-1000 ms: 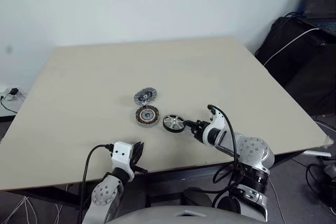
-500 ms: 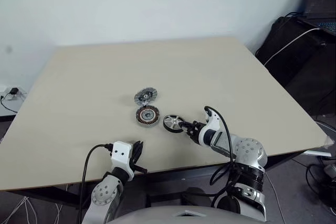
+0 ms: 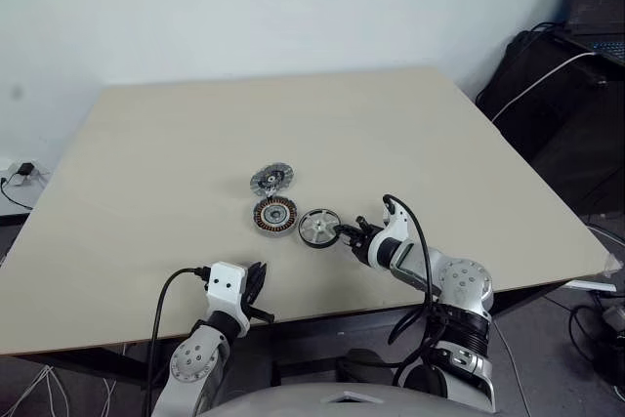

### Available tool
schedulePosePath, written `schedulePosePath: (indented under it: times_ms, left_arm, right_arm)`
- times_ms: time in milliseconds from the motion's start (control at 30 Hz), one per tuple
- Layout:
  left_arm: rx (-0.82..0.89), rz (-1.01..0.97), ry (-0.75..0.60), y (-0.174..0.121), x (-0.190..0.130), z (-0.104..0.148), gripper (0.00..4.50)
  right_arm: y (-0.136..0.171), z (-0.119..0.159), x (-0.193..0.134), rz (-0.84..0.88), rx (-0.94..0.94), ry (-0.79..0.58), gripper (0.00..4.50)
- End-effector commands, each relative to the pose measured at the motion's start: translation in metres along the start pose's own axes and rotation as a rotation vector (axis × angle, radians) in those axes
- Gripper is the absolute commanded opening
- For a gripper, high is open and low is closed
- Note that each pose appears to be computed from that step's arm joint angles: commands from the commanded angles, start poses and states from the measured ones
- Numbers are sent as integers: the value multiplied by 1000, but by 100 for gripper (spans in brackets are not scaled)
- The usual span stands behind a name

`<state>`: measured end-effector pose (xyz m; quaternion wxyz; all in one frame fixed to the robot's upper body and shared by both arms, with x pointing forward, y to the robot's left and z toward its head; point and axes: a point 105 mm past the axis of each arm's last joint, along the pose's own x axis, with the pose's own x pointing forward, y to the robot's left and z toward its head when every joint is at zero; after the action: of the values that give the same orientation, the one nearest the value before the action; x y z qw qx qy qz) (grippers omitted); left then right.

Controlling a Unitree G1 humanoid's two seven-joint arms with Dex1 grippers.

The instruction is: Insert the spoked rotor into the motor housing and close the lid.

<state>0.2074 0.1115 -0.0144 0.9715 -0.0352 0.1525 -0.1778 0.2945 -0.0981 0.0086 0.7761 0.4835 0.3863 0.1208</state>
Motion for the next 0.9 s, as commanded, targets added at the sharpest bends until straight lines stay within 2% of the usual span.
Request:
schedulePosePath:
  times_ms: [33, 167, 567, 900]
  left_arm:
    - [15, -6, -60, -4, 0, 19, 42]
    - [17, -8, -59, -5, -2, 19, 42]
    - [40, 32, -77, 9, -1, 21, 42]
    - [51, 55, -78, 17, -2, 14, 42]
  right_arm:
    - [38, -6, 6, 163, 79, -50, 38]
    - [53, 2, 4, 208, 53, -74, 38]
    - [90, -28, 37, 269, -28, 69, 38]
    - [100, -41, 60, 282, -68, 127, 38]
